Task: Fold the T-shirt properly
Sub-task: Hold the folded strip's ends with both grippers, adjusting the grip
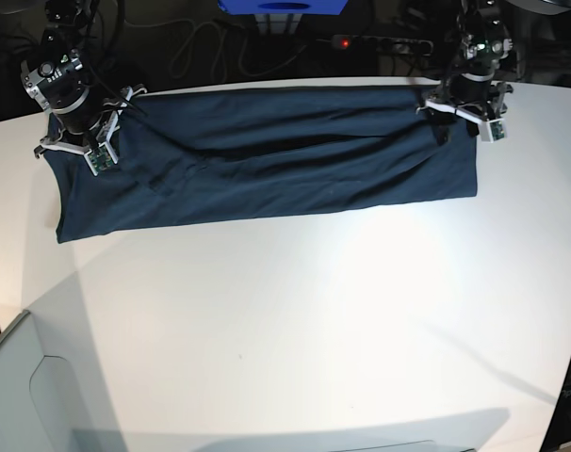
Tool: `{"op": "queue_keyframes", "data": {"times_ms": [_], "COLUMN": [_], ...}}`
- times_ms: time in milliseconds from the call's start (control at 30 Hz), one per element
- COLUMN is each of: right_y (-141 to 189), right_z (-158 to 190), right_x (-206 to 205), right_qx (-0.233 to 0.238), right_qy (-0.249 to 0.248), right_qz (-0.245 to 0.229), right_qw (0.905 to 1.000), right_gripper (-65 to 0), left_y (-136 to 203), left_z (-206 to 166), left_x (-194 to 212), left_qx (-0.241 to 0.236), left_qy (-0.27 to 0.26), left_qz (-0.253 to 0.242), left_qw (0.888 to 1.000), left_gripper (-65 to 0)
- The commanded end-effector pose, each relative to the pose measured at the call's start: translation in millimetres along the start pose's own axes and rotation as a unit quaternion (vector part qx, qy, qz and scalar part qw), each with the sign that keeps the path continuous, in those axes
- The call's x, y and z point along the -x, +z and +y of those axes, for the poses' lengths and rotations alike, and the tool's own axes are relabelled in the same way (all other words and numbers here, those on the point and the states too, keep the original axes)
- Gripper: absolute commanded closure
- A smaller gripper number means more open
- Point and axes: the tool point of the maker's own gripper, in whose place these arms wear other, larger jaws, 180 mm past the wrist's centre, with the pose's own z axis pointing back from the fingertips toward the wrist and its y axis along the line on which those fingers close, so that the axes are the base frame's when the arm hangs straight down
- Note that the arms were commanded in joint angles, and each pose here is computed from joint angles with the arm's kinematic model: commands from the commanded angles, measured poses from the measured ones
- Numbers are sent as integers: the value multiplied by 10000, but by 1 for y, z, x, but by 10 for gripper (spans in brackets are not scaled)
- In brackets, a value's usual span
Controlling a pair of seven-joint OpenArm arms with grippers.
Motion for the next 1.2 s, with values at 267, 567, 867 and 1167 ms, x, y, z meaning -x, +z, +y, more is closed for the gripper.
{"op": "queue_keyframes", "data": {"times_ms": [267,567,867,1167], "right_y": [-1,-13,-42,-51], "right_z": [-6,-1,4,7], "right_x": [-28,-32,-6,2], "right_qx": [35,-116,-396,-500], "right_qy": [168,156,-199,-295], "right_qz": [-404,-430,-90,25], "right_qw": [9990,9989,9990,9983], "right_gripper": [-6,-6,-6,-6], "left_y": [23,23,-3,-20], "left_z": [-22,2,31,37], "left_x": [-8,-52,-54,-39], "left_qx": [316,-36,-395,-453], "left_qy": [-244,-235,66,246], "left_qz": [-127,-708,-712,-496], "left_qw": [9991,9972,9967,9974], "left_gripper": [-357,-358,-361,-363]}}
